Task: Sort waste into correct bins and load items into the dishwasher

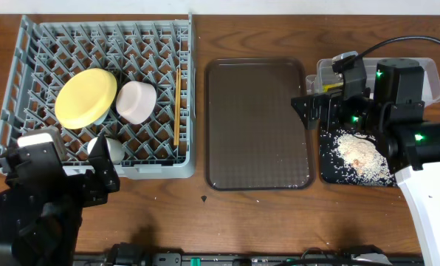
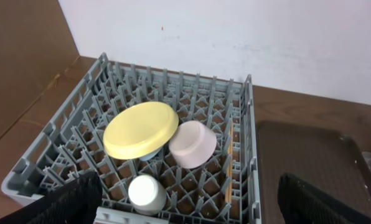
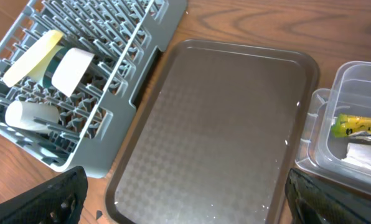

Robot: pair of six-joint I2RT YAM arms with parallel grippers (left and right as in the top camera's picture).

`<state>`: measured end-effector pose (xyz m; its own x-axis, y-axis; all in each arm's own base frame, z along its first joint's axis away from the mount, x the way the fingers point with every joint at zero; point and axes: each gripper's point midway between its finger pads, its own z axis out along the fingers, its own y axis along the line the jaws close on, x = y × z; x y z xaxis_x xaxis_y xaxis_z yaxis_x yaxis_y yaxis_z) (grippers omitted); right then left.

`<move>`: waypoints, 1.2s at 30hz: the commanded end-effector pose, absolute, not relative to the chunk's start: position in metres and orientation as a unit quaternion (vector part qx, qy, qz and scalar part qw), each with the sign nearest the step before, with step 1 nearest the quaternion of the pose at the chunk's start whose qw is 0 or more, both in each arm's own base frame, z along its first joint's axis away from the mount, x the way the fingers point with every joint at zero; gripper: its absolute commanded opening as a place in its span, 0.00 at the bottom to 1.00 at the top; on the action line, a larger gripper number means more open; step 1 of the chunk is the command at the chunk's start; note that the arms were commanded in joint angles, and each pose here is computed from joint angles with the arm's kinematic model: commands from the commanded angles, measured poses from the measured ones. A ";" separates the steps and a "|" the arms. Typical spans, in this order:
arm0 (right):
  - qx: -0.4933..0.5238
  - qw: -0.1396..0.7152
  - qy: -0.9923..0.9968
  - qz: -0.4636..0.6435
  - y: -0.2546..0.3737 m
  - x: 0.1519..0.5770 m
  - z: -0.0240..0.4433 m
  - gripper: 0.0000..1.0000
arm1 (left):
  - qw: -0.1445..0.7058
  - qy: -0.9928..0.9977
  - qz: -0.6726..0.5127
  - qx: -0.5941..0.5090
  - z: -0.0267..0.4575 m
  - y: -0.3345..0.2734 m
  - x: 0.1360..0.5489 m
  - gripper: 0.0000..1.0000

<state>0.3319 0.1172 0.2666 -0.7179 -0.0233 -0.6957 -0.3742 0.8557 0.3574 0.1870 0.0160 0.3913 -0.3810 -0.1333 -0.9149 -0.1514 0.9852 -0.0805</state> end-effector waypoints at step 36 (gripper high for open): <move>-0.277 0.483 0.822 0.118 0.103 0.298 0.283 0.99 | 0.541 0.837 0.000 -0.084 0.387 0.013 0.189 0.99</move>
